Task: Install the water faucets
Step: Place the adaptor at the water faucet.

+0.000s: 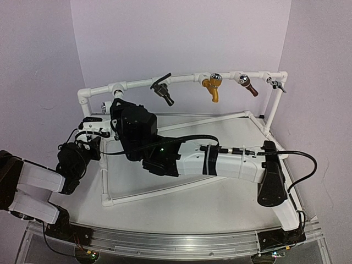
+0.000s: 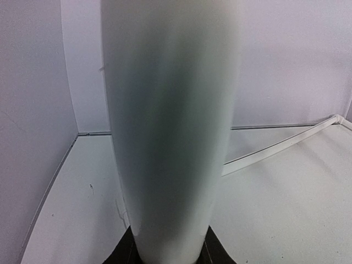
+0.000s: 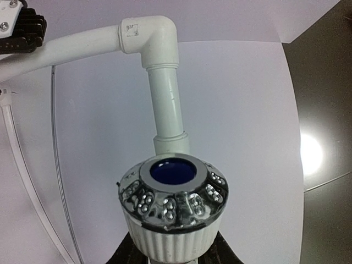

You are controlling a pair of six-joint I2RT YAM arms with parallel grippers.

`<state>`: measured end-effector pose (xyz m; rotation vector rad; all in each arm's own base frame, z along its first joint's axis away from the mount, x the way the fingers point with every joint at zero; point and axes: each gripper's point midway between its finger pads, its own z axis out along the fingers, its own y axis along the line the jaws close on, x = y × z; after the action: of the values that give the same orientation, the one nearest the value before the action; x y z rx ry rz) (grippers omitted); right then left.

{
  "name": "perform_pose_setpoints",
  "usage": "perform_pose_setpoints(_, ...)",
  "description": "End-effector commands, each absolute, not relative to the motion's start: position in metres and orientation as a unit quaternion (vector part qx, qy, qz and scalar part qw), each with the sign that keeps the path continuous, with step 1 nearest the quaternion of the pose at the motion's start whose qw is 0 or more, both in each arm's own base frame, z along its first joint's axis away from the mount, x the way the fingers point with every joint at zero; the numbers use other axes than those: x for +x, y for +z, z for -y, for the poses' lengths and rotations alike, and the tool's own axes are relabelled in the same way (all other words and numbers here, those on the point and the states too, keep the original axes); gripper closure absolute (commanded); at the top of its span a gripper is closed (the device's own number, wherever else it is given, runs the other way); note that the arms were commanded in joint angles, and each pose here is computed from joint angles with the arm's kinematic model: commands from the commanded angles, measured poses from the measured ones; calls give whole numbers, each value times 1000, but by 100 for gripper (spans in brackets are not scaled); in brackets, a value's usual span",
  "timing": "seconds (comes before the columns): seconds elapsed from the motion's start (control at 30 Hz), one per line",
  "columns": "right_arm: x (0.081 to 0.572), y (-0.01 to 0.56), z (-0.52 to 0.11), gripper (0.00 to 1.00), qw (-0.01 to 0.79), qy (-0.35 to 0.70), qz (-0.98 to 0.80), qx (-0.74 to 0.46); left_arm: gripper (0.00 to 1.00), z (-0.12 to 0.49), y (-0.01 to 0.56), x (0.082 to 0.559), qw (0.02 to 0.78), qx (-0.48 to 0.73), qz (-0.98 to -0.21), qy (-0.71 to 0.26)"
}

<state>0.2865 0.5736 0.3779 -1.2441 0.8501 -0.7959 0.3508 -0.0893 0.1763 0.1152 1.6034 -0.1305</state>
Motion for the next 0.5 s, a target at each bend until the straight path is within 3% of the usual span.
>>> perform_pose_setpoints(0.0, 300, 401, -565, 100, 674, -360, -400, -506, 100, 104, 201, 351, 715, 86, -690, -76)
perform_pose_setpoints(0.47, 303, 405, -566, 100, 689, -332, -428, -482, 100, 105, 201, 351, 713, 86, -691, -78)
